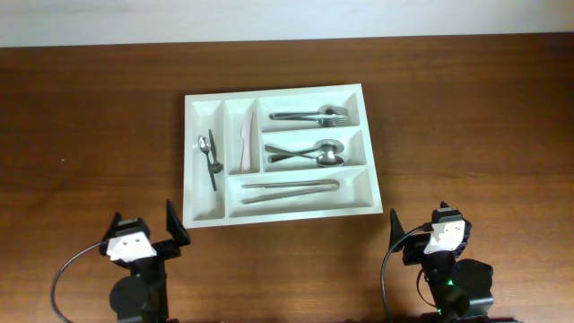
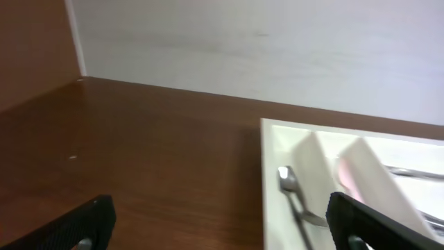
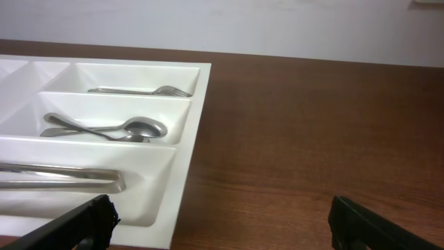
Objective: Pack container
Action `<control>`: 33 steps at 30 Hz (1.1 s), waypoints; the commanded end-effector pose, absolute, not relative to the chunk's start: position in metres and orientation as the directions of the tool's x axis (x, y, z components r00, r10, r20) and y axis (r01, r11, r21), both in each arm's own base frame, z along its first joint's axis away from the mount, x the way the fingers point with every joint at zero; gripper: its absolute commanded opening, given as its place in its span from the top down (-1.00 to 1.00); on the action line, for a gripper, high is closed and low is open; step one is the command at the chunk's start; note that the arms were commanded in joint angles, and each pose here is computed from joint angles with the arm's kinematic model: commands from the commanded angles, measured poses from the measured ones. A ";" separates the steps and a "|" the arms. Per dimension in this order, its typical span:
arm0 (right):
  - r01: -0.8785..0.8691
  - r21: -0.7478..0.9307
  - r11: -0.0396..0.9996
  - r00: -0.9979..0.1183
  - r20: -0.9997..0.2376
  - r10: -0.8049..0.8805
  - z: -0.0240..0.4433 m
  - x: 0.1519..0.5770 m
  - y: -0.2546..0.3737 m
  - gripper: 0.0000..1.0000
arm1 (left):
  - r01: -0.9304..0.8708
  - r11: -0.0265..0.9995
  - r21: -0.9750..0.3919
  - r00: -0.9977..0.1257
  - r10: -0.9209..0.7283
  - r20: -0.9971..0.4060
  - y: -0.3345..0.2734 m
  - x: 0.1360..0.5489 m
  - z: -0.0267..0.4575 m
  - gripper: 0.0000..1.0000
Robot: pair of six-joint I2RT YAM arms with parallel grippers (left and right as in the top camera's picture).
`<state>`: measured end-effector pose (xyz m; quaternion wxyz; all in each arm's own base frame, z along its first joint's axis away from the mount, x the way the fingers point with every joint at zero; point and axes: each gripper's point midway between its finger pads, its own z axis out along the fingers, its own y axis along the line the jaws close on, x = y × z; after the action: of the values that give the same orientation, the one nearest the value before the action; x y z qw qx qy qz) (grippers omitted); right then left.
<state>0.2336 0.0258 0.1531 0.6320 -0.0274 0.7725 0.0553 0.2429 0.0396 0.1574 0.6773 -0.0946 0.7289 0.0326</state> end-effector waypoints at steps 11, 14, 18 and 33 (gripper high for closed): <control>-0.094 0.046 0.994 -0.196 -0.980 0.027 0.152 0.234 0.022 -0.98 | -0.098 0.993 -0.062 -0.071 -0.070 -0.995 0.020 0.245 0.157 -0.99; -0.095 0.046 0.994 -0.196 -0.980 0.026 0.152 0.234 0.022 -0.98 | -0.098 0.993 -0.062 -0.071 -0.070 -0.995 0.020 0.245 0.157 -0.99; -0.095 0.046 0.994 -0.196 -0.980 0.026 0.152 0.234 0.022 -0.98 | -0.098 0.993 -0.062 -0.071 -0.070 -0.995 0.020 0.245 0.157 -0.99; -0.095 0.046 0.994 -0.196 -0.980 0.026 0.152 0.234 0.022 -0.98 | -0.098 0.993 -0.062 -0.071 -0.070 -0.995 0.020 0.245 0.157 -0.99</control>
<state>0.2336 0.0258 0.1531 0.6320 -0.0274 0.7725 0.0553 0.2451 0.0229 0.1574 0.6780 -0.0699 0.7317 0.0093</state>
